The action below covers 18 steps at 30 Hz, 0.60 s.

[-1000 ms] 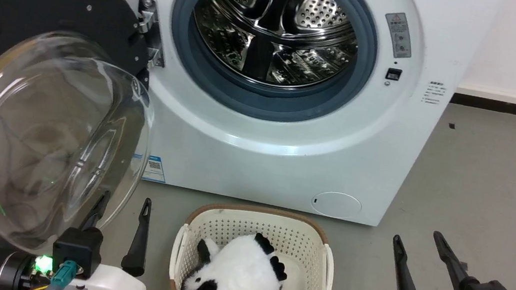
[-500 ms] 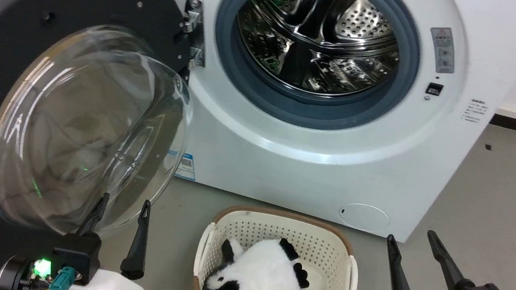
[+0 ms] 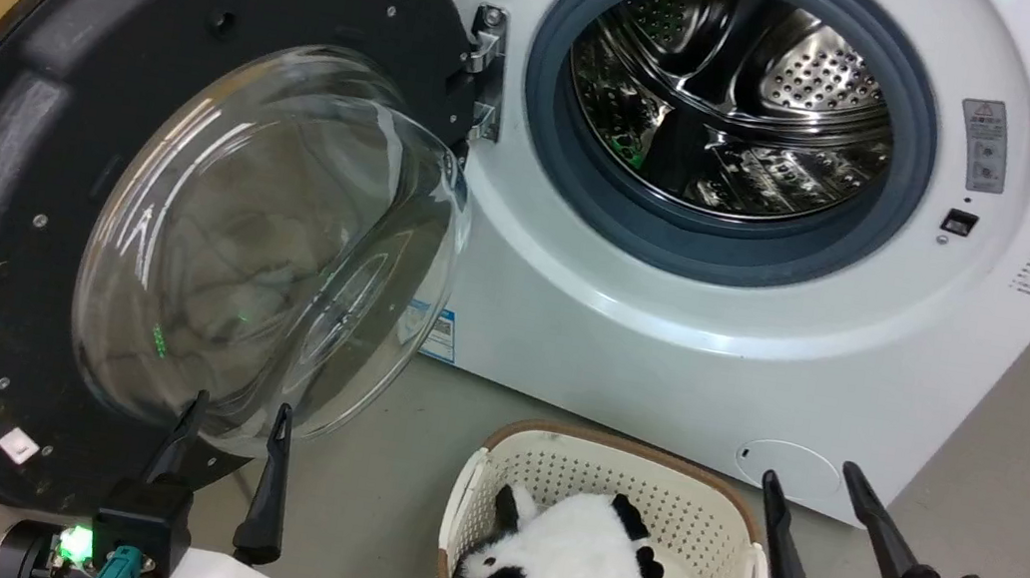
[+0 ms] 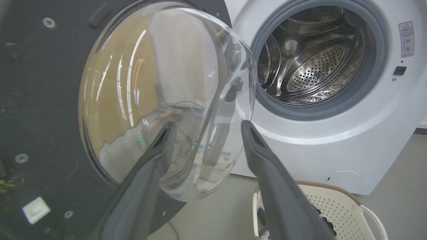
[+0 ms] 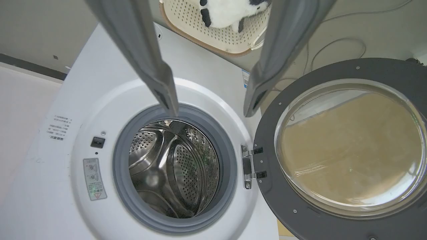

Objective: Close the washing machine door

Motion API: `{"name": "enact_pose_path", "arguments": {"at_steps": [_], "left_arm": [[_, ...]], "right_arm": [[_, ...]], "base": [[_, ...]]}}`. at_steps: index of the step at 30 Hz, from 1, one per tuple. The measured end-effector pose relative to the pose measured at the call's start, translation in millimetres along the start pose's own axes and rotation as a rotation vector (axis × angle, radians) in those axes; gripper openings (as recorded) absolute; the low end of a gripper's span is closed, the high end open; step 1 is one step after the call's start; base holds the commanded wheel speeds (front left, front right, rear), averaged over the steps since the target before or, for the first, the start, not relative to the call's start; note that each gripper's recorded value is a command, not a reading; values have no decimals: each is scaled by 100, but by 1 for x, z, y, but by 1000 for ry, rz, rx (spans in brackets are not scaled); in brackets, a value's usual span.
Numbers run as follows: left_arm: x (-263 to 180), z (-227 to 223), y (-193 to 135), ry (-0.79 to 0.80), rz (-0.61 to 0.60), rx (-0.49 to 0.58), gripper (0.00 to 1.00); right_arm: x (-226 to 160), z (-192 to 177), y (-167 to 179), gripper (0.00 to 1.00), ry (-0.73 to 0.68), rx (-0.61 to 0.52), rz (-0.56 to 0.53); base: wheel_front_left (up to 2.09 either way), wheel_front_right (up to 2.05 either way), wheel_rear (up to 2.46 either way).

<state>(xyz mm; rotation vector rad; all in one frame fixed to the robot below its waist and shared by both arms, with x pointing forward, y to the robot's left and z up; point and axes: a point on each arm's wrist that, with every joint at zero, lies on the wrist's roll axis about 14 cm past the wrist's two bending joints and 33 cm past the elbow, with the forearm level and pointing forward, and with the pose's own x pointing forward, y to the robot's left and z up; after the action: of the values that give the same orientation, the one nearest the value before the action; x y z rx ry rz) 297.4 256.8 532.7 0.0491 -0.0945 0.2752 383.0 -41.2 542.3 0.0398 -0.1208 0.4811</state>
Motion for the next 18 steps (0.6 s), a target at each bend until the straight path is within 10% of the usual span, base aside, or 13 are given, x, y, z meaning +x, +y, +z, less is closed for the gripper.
{"name": "enact_pose_path", "arguments": {"at_steps": [18], "left_arm": [[-22, 4, 34, -24, 125, 4, 100]], "right_arm": [[22, -3, 43, 100, -22, 37, 147]], "base": [[0, 0, 0]]}}
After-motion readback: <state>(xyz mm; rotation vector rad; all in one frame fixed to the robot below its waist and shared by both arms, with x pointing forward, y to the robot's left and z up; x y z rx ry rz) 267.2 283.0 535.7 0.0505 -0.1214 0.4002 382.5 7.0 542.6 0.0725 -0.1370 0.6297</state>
